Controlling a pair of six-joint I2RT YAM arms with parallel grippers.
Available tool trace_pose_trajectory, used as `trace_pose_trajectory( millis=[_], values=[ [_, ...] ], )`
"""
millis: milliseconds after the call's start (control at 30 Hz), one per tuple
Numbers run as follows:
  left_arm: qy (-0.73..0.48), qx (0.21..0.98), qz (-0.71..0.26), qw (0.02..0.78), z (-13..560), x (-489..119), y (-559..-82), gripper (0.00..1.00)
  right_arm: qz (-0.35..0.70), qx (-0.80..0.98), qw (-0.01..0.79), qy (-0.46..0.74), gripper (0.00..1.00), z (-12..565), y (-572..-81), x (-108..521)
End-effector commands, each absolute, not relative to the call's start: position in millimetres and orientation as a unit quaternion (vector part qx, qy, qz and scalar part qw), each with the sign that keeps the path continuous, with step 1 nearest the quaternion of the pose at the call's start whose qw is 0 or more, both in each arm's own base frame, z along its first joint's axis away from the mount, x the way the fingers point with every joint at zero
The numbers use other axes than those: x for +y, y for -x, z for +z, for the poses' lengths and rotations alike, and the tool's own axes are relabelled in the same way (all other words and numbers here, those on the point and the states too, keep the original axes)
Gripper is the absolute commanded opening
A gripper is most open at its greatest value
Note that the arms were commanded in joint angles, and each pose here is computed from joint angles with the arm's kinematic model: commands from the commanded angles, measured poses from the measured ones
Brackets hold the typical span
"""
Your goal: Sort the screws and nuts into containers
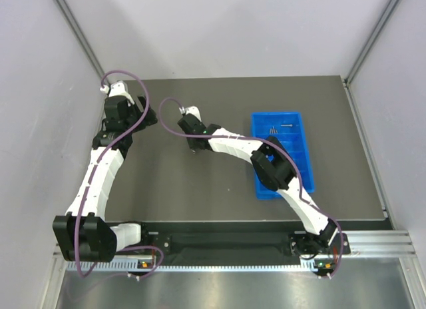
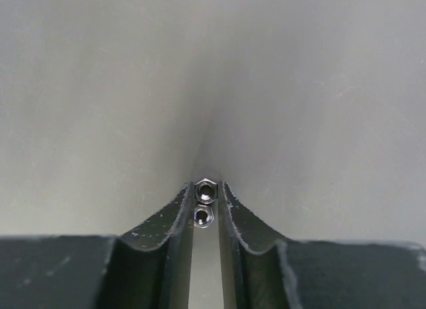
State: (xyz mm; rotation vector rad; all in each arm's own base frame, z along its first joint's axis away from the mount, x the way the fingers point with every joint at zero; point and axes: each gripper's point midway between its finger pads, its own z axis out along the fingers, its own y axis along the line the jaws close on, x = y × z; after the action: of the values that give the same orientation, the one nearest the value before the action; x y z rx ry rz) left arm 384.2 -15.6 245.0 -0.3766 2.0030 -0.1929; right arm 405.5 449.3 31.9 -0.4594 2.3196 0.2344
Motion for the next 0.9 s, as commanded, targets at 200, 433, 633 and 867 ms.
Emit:
trace_pose_trajectory(
  millis=[200, 433, 633, 867],
  values=[
    [0.159, 0.813, -0.094, 0.553, 266, -13, -390, 0.88, 0.095, 0.9, 0.384, 0.184, 0.1, 52, -408, 449],
    [0.159, 0.814, -0.094, 0.551, 265, -13, -390, 0.88, 0.093, 0.875, 0.435, 0.191, 0.06, 128, -412, 426],
    [0.158, 0.812, -0.101, 0.552, 267, -15, -390, 0.88, 0.064, 0.865, 0.468, 0.172, 0.06, 188, -389, 354],
    [0.156, 0.813, -0.107, 0.551, 266, -17, -390, 0.88, 0.02, 0.883, 0.462, 0.083, 0.08, 208, -327, 231]
  ],
)
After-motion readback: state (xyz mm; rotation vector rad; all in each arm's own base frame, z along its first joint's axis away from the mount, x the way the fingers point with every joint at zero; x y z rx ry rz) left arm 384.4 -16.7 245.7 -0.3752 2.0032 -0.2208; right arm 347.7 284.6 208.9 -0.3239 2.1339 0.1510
